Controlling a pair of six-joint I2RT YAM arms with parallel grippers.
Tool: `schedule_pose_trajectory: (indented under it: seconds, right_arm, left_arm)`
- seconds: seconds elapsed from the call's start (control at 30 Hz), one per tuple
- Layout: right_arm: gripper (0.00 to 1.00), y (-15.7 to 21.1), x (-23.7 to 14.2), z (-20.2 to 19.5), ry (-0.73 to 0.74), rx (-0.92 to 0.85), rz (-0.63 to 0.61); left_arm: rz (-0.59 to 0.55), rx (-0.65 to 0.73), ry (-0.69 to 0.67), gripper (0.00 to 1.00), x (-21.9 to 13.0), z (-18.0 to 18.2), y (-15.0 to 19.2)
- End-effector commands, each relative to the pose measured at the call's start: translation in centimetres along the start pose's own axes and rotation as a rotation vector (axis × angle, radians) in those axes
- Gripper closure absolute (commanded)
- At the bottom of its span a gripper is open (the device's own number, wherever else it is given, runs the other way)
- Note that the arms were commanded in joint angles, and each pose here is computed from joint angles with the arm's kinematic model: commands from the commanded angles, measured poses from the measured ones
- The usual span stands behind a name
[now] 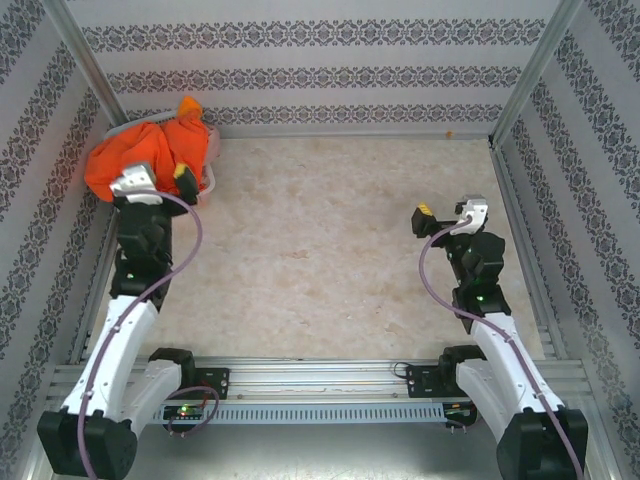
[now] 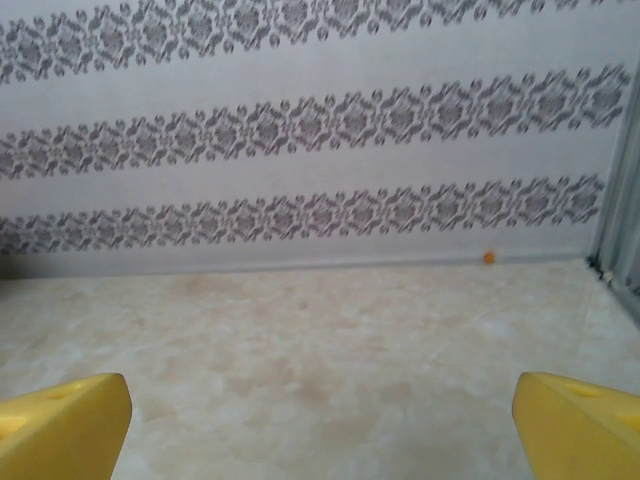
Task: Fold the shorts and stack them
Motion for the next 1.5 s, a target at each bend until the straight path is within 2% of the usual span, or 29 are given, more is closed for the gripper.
schedule_pose_trajectory:
  seconds: [0.0, 0.13, 0.33, 0.47, 0.67, 0.8, 0.97, 1.13, 1.3, 1.4, 1.47]
  right_arm:
    - [0.02, 2.0, -0.2, 1.3, -0.111, 0.128, 0.141]
    - [0.02, 2.1, 0.4, 1.8, -0.159, 0.184, 0.184]
    - [0.02, 2.0, 1.4, 2.2, -0.2, 0.224, 0.253]
    - [0.02, 1.9, 1.5, 2.6, -0.229, 0.251, 0.261]
    - [0.02, 1.7, 1.3, 2.7, -0.232, 0.275, 0.263]
    - [0.02, 1.8, 1.2, 2.8, -0.233, 0.283, 0.27]
    - [0.02, 2.3, 1.3, 3.1, -0.243, 0.296, 0.29]
    - [0.02, 2.8, 1.2, 3.1, -0.237, 0.298, 0.303]
    - [0.02, 3.2, 1.0, 3.0, -0.229, 0.294, 0.307]
    - [0.02, 3.3, 0.9, 3.0, -0.23, 0.292, 0.31]
    - [0.02, 3.3, 0.9, 3.0, -0.233, 0.292, 0.309]
  left_arm:
    - [0.263, -0.007, -0.108, 0.0, 1.1, 1.1, 1.0]
    - [0.382, 0.025, -0.101, 0.0, 4.7, 0.8, 0.2]
    - [0.574, 0.08, -0.152, 0.06, 11.3, 2.2, 2.0]
    - [0.676, 0.08, -0.237, 0.1, 15.2, 4.5, 3.4]
    - [0.765, 0.0, -0.341, 0.17, 19.3, 9.1, 6.0]
    - [0.817, -0.042, -0.356, 0.24, 21.1, 10.5, 7.5]
    - [0.807, -0.07, -0.338, 0.35, 22.8, 11.0, 8.4]
    - [0.843, -0.107, -0.317, 0.55, 24.4, 11.3, 9.6]
    - [0.851, -0.135, -0.29, 0.9, 24.8, 10.9, 9.2]
    - [0.806, -0.154, -0.257, 1.0, 24.3, 10.0, 7.1]
    - [0.762, -0.164, -0.226, 1.0, 23.7, 9.3, 5.1]
Point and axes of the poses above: each hand's point on the last joint's axis, 136 mm out from that joint toward the fingers, its own x axis out along the fingers, its own z axis along the line the jaws close on, y = z × x, the point moved 8 cm from there along -x, back along the fingers, and after that the axes turned 4 degrees about -x, right-handed, at the moved point
